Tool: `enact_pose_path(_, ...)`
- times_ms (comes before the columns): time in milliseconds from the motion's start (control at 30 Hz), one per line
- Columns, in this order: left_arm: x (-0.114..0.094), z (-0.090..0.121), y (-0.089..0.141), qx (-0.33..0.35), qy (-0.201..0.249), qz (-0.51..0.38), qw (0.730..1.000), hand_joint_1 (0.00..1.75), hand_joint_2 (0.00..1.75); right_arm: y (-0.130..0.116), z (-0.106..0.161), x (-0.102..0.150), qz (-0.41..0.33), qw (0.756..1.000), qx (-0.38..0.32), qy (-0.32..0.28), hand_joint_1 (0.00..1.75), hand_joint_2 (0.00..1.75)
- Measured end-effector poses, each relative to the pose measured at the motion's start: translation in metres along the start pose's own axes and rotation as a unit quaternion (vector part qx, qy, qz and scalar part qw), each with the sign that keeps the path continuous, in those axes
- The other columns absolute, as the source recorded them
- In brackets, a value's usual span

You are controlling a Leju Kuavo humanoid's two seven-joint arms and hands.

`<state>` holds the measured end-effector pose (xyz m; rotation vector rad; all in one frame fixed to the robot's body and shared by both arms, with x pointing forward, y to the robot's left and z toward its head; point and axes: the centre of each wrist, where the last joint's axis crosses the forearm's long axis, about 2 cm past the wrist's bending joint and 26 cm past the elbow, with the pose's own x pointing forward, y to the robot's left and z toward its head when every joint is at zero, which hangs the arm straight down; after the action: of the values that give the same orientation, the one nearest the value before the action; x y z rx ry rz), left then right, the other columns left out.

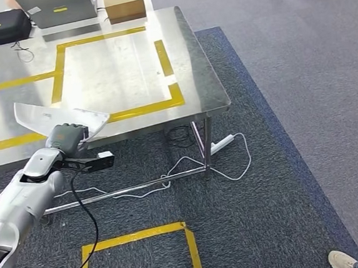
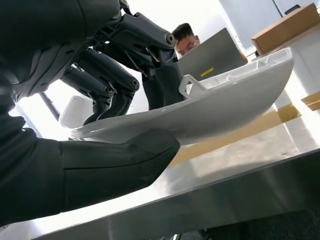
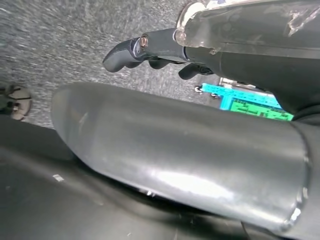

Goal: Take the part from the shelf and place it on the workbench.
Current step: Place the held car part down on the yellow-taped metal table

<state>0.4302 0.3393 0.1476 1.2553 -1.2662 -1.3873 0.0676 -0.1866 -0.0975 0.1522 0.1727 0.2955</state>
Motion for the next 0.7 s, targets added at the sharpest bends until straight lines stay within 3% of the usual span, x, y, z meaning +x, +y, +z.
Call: enact_pose_path(700, -0.0017, 0.0009, -0.0008, 0.0, 0.002, 0.0, 1.0, 1.75, 1.75, -0.0007, 0.0002, 0.0006, 0.004, 1.0, -0.004, -0.005, 0.0, 0.0)
